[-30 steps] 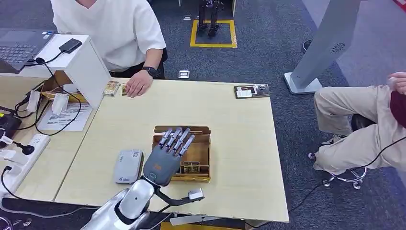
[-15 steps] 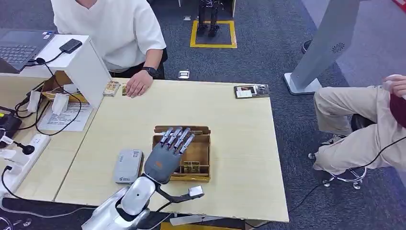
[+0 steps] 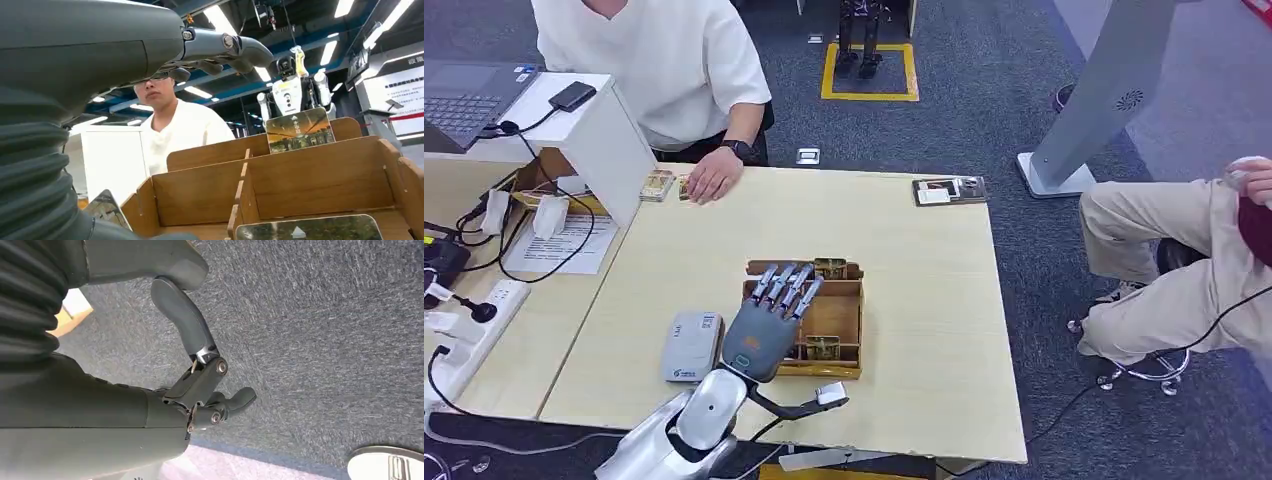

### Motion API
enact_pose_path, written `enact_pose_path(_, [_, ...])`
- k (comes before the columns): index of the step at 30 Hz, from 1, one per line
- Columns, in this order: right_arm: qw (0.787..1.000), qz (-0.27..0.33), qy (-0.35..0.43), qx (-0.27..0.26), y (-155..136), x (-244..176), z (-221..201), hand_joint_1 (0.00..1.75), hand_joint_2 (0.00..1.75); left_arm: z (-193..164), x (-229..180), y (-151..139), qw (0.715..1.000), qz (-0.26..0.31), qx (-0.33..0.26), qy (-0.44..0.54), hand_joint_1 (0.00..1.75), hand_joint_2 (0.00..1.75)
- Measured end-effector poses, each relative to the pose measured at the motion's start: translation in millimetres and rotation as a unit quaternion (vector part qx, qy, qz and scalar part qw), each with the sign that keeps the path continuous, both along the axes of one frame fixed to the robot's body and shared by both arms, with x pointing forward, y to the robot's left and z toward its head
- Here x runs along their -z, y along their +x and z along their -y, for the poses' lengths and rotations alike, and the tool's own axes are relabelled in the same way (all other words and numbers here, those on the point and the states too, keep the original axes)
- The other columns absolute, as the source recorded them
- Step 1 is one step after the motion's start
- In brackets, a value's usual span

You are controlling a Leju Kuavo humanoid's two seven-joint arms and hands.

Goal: Pass the card to the sensor for recognition and then transmit it.

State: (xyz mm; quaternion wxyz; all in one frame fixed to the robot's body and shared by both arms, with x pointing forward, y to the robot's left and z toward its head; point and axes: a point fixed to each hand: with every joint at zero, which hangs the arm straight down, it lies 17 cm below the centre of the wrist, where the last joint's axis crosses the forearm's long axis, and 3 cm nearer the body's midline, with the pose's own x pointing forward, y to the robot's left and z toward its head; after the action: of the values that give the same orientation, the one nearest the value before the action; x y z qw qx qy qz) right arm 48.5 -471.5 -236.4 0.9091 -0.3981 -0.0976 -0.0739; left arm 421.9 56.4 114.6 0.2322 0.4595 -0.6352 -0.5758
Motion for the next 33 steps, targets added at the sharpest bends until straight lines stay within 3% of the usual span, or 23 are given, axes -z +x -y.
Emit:
enact_pose_path(19, [1.000, -0.001, -0.001, -0.003, -1, 0, 0, 0.00, 1.75, 6, 2, -10, 0.999, -0.001, 0.037, -0.011, 0.00, 1.75])
enact_pose_path(27, [1.000, 0.004, -0.002, -0.004, -1, -1, 1, 0.00, 1.75, 29, -1, -59, 0.986, -0.044, 0.135, -0.091, 0.00, 1.75])
enact_pose_path(33, [1.000, 0.005, -0.003, -0.003, -1, -1, 1, 0.00, 1.75, 32, -10, -70, 0.981, -0.043, 0.153, -0.107, 0.00, 1.75])
